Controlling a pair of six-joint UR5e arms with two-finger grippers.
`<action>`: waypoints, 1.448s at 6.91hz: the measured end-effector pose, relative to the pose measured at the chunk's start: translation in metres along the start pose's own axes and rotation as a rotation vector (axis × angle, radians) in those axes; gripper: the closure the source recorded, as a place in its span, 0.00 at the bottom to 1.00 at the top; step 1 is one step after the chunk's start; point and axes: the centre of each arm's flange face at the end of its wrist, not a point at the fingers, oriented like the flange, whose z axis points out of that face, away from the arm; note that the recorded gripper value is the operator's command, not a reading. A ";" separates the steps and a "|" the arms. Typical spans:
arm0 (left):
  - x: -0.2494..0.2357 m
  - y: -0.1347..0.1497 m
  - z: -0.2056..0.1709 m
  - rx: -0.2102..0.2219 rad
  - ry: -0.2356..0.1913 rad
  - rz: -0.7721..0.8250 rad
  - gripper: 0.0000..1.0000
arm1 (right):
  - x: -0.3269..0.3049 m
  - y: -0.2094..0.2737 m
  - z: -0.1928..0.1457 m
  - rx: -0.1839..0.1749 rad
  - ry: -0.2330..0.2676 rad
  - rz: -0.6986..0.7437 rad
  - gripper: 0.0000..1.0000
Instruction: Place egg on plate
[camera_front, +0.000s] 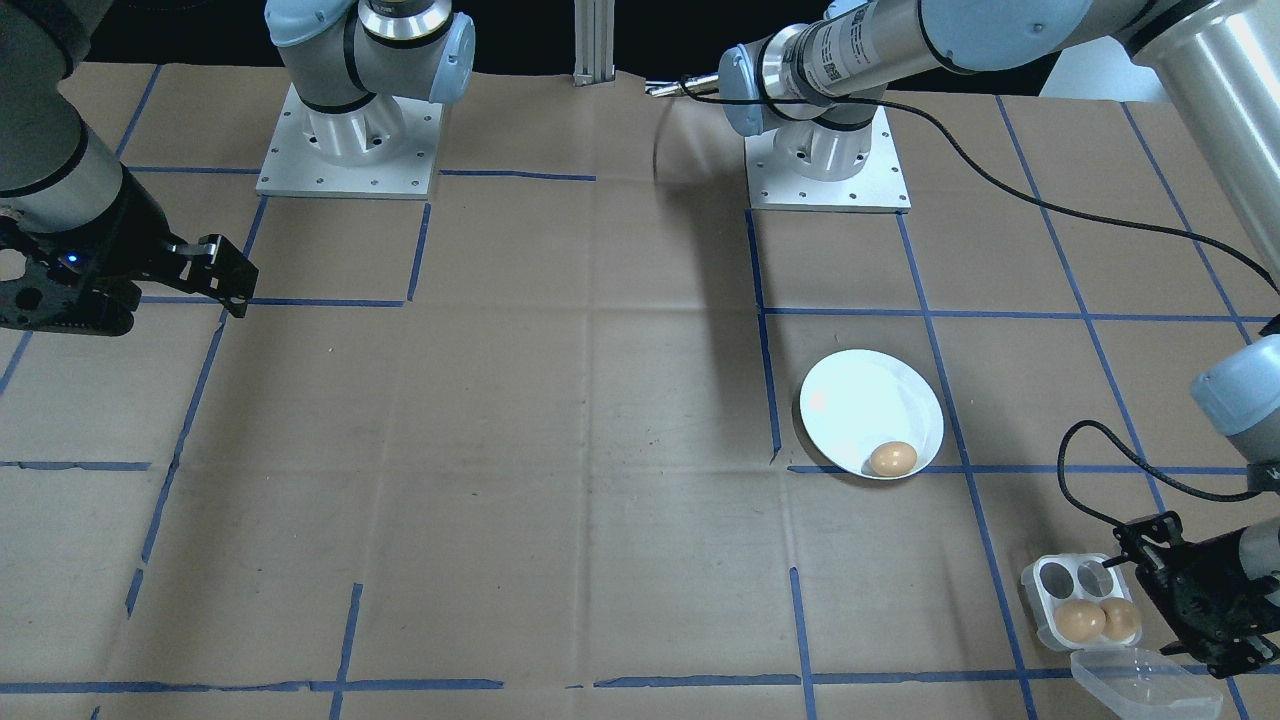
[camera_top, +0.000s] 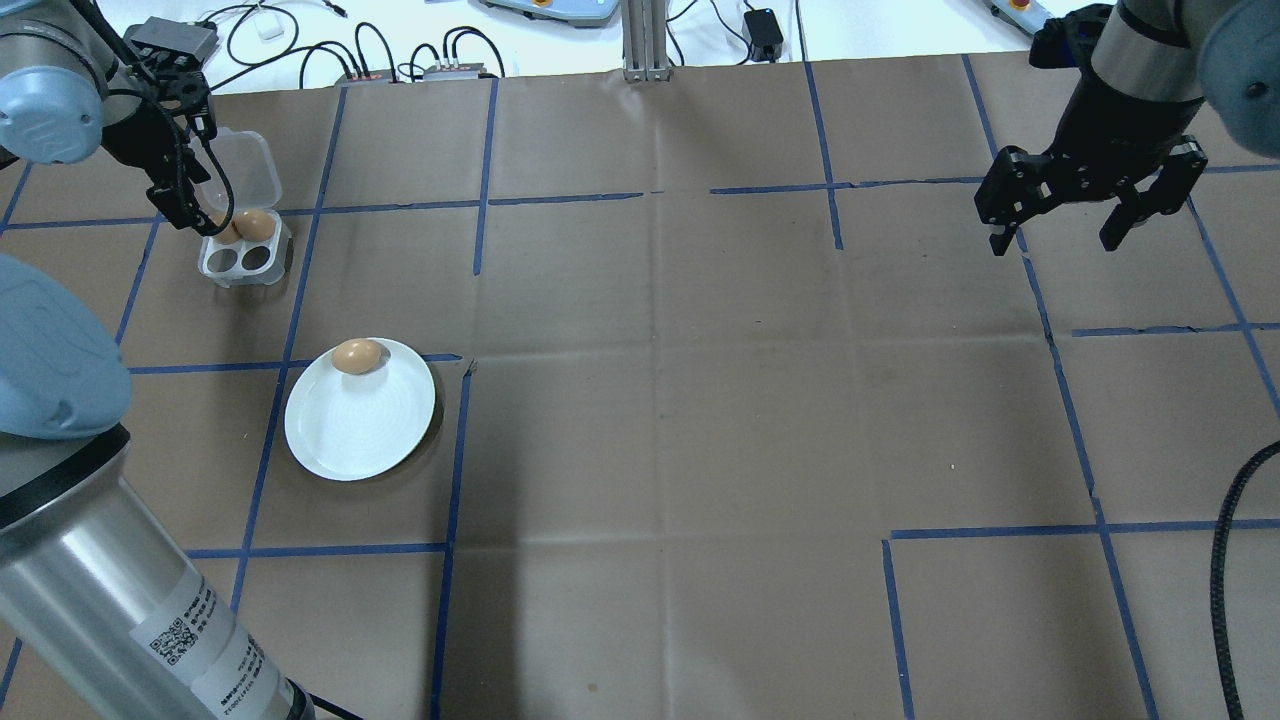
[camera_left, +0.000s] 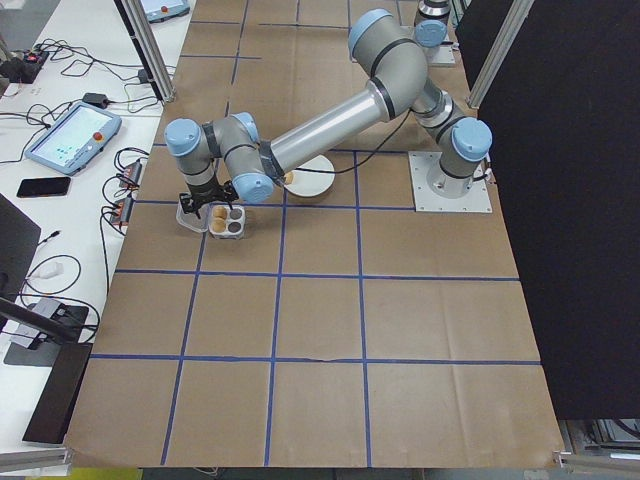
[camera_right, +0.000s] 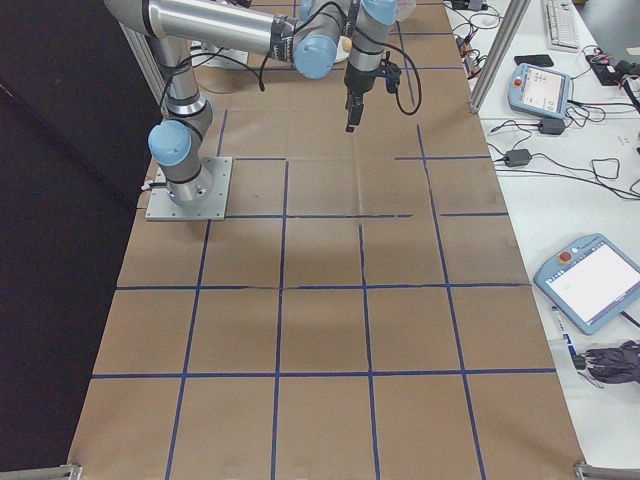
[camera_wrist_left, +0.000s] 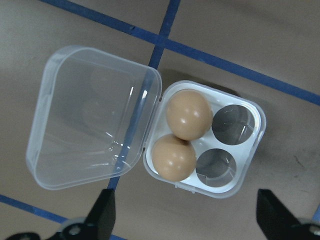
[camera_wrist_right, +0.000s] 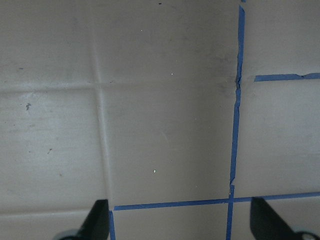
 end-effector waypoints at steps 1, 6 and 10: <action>-0.001 -0.001 0.008 0.001 0.009 0.002 0.00 | 0.000 0.000 0.000 0.000 0.000 0.000 0.00; -0.008 0.002 0.035 0.001 0.019 0.027 0.03 | 0.000 0.000 0.000 0.001 0.000 0.000 0.00; -0.010 0.004 0.039 -0.001 -0.001 0.023 0.21 | 0.000 0.000 0.000 0.000 0.000 0.000 0.00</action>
